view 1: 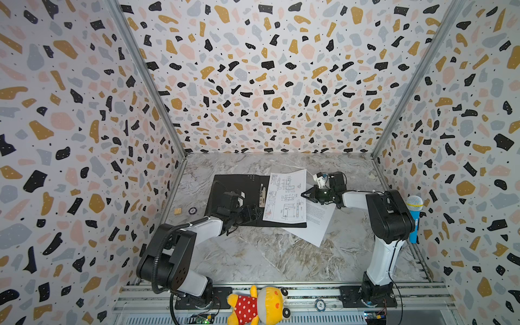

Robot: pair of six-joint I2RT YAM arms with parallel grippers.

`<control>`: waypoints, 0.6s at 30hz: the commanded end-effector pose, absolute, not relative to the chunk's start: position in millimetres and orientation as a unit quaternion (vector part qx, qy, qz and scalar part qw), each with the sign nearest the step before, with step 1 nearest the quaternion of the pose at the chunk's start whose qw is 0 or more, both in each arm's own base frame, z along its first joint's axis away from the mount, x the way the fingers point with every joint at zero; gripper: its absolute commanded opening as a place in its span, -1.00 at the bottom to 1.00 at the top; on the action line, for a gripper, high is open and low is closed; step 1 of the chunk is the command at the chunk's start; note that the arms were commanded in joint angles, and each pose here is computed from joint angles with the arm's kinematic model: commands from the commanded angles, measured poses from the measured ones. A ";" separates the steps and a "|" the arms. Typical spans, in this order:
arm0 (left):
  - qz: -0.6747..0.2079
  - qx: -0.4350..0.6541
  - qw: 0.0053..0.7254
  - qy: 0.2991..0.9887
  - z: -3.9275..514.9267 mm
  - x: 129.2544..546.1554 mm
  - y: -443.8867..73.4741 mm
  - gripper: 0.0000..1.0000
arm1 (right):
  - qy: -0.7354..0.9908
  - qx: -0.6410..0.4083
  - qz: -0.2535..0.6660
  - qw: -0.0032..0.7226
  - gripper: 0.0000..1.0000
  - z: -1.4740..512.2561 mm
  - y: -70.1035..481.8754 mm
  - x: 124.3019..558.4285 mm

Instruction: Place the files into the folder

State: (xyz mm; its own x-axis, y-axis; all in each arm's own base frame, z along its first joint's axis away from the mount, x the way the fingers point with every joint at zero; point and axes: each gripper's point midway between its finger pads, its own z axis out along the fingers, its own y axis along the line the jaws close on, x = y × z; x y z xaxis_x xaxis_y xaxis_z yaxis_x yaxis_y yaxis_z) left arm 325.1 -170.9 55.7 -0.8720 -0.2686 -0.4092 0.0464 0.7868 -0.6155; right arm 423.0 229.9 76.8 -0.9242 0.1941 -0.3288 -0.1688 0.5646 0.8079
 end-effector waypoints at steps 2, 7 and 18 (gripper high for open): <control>-0.331 -0.070 0.257 0.905 59.5 328.7 -170.7 0.79 | 0.834 -0.045 0.498 0.236 -1.00 152.4 253.4 426.0; -0.331 -0.070 0.259 0.904 60.1 328.3 -170.3 0.79 | 0.821 -0.076 0.511 0.245 -1.00 180.6 266.4 425.9; -0.336 -0.067 0.259 0.903 60.4 328.1 -171.9 0.79 | 0.831 -0.056 0.519 0.191 -1.00 123.3 269.3 413.9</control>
